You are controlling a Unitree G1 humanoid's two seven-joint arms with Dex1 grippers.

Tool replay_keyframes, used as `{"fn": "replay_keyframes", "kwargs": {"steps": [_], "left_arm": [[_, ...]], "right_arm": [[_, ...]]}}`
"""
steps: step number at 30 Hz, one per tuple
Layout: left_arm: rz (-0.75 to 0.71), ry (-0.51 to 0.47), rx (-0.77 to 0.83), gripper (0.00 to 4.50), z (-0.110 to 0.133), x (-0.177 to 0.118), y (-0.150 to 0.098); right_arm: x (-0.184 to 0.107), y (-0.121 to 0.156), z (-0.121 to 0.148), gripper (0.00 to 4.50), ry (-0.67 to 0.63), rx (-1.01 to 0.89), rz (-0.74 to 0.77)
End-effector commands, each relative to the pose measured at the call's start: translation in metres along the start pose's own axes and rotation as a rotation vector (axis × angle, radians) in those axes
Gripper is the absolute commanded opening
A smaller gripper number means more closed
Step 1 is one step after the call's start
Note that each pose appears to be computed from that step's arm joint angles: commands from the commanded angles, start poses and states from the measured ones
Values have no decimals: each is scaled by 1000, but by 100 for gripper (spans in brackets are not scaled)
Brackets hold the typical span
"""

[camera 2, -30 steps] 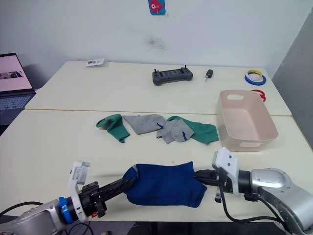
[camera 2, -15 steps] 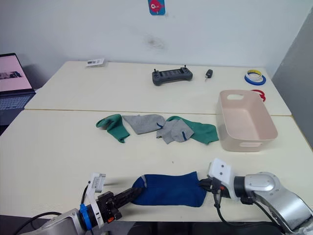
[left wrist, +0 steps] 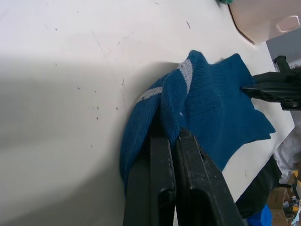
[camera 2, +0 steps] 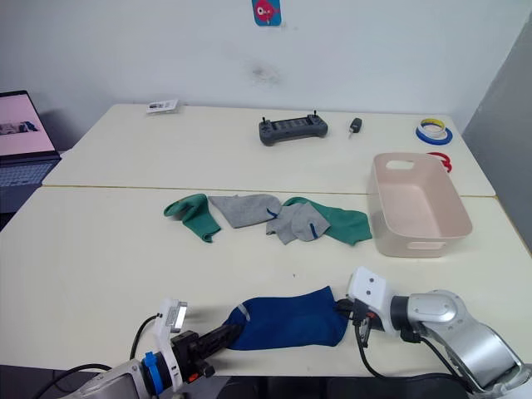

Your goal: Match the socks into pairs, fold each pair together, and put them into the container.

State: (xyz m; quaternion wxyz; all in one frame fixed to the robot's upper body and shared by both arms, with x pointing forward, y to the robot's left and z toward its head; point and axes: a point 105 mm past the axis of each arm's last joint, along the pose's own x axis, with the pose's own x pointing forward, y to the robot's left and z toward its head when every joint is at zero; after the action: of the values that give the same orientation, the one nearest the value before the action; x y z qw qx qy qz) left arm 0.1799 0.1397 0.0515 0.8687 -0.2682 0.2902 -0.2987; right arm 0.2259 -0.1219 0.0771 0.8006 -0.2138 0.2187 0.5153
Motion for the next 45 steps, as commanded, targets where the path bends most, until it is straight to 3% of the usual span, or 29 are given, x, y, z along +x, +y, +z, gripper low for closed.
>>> {"fn": "replay_keyframes", "kwargs": {"steps": [1,6,13,15,19,21,24,27,33,37,45], "left_arm": [[11,-37,-1,0,5,3,2],[11,-58,52,126,7,-7,-3],[125,-61,143,347,4,-38,6],[130,-58,160,347,6,-45,6],[117,-108,288,347,36,-59,2],[35,-119,342,347,52,-60,-10],[-79,-50,417,288,58,-59,-24],[-194,19,599,190,69,-44,-40],[-362,153,801,0,59,3,-53],[-394,265,841,0,45,15,-43],[-303,396,834,0,32,22,-13]], "right_arm": [[-3,6,9,26,-37,12,22],[-9,0,16,172,-82,26,-9],[-19,-12,29,429,-144,-8,-59],[-22,-12,34,429,-168,-18,-58],[-29,-2,49,429,-215,-60,-4],[-27,7,55,429,-229,-83,33],[-23,14,61,433,-258,-93,51],[-13,18,63,368,-274,-82,59],[17,23,63,148,-283,-106,61],[32,26,61,2,-276,-126,72],[34,42,18,2,-112,-122,215]]}}
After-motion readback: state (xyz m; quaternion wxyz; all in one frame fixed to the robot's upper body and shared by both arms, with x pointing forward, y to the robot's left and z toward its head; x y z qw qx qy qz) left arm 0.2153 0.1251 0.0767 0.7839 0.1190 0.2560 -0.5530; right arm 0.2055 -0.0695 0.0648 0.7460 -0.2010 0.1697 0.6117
